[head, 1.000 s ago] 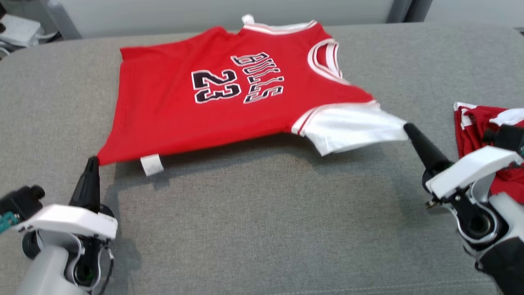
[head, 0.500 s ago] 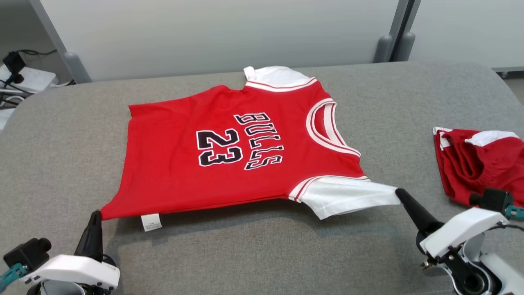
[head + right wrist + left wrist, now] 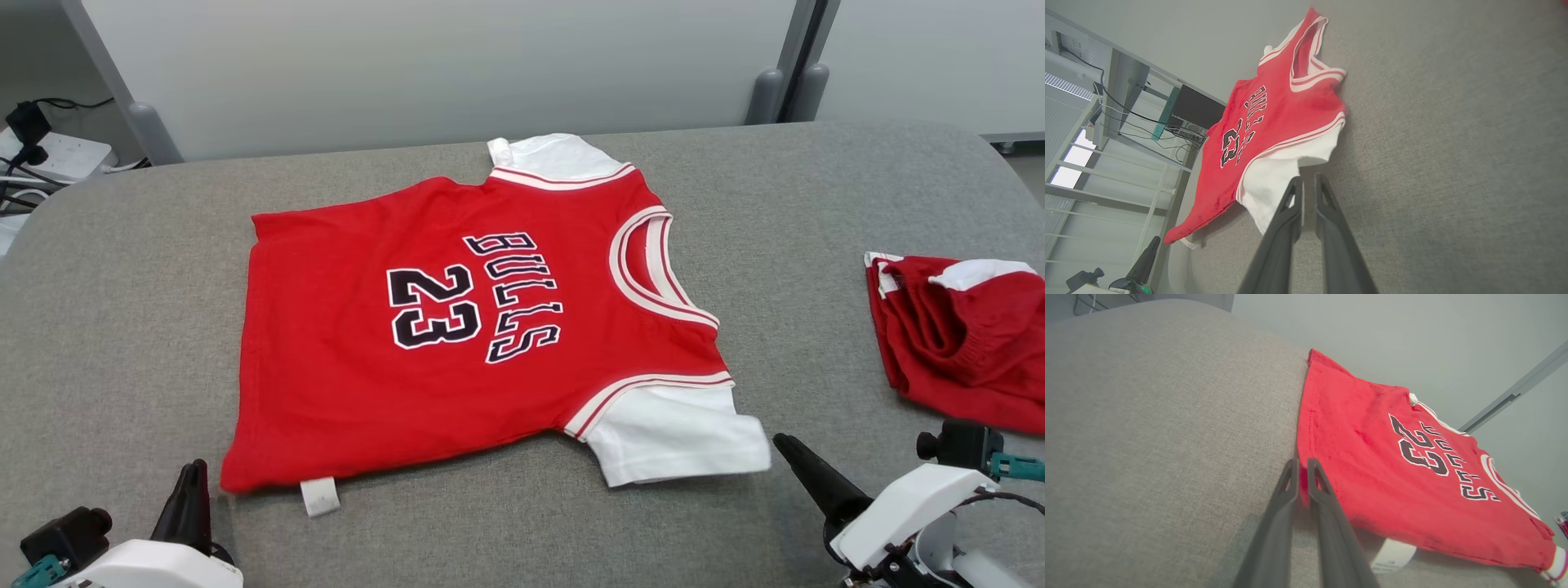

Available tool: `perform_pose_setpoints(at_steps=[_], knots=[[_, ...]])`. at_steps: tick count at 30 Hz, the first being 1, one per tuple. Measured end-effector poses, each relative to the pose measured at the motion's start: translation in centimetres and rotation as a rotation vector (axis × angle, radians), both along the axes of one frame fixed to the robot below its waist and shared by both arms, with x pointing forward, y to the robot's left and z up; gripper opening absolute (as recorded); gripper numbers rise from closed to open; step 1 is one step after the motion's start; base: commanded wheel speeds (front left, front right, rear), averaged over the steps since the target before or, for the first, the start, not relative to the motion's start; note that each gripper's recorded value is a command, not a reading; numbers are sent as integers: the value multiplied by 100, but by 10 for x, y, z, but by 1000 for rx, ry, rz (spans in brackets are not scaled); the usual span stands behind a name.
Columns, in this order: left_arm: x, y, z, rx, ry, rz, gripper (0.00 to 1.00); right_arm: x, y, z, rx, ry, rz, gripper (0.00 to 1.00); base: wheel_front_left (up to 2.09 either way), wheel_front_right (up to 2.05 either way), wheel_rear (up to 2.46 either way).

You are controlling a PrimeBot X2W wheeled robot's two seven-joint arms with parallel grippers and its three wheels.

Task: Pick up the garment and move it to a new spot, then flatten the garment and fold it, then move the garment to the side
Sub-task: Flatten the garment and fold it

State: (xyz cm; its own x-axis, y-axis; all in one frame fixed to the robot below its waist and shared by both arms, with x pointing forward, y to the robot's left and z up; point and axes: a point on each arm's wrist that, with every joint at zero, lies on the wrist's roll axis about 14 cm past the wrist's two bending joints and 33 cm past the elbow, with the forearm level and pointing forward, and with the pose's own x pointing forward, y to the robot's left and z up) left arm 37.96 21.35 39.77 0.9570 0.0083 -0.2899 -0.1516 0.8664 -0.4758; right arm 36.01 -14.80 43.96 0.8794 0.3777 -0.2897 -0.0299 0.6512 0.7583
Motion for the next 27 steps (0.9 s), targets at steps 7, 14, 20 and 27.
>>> perform_pose_setpoints(at_steps=[7, 14, 20, 27], knots=[[-2, 9, -6, 64, 19, 0, 100, 6, -25, -6, -114, -38, -44, 100, 0, 0, 0], [7, 18, 19, 135, -69, 34, 100, 35, -52, 14, -308, -201, -107, 100, 0, 0, 0], [14, 23, 48, 210, -164, 75, 100, 62, -53, 60, -429, -404, -160, 100, 0, 0, 0], [8, 20, 70, 291, -230, 74, 100, 52, -39, 75, -504, -500, -175, 100, 0, 0, 0]])
